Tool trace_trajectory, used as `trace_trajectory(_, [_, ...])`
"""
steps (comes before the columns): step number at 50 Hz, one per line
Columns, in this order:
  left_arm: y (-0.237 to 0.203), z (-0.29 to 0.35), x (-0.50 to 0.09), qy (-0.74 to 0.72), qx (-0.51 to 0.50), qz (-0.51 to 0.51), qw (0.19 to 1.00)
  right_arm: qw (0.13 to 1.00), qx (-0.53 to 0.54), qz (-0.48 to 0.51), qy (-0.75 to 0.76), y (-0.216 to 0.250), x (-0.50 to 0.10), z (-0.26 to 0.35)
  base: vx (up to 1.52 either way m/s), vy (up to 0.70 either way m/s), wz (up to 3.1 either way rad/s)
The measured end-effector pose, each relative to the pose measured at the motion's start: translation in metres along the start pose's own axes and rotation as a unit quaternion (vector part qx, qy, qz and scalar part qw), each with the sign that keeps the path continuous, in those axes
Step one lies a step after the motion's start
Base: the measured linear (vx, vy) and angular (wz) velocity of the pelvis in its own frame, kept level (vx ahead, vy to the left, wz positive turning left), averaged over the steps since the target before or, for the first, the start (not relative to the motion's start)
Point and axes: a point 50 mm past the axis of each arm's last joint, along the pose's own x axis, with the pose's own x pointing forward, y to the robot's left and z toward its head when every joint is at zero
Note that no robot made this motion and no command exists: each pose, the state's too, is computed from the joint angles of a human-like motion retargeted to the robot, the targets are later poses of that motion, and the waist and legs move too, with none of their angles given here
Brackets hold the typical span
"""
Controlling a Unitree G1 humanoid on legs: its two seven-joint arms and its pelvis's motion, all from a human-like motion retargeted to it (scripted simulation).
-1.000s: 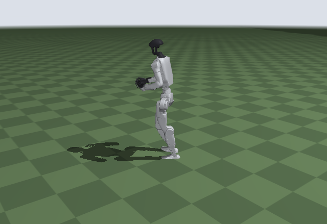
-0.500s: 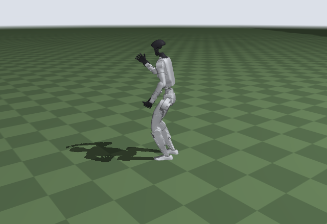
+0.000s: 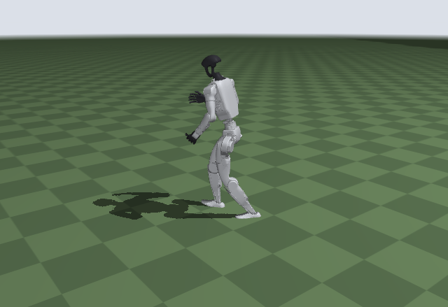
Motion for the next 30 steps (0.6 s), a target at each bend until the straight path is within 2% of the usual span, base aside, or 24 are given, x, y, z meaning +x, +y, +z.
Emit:
trace_trajectory(7, [0.000, -0.018, -0.019, 0.028, -0.002, -0.020, 0.999, 0.992, -0.071, -0.035, 0.097, -0.006, -0.005, -0.047, -0.28, 0.00, -0.14])
trace_trajectory(15, [-0.024, -0.004, -0.024, -0.002, 0.022, -0.101, 0.995, 0.966, -0.103, 0.079, 0.222, 0.023, -0.034, -0.104, -0.03, -0.01, -0.04])
trace_trajectory(22, [-0.089, 0.093, 0.010, -0.163, 0.113, -0.239, 0.951, 0.931, -0.091, 0.211, 0.285, 0.038, -0.067, -0.121, 0.17, 0.00, 0.08])
trace_trajectory(25, [-0.133, 0.150, 0.013, -0.261, 0.145, -0.316, 0.900, 0.931, -0.094, 0.216, 0.279, 0.023, -0.068, -0.108, 0.29, -0.01, 0.16])
trace_trajectory(30, [-0.184, 0.198, -0.006, -0.352, 0.158, -0.426, 0.818, 0.943, -0.095, 0.203, 0.246, 0.010, -0.065, -0.086, 0.39, -0.08, 0.01])
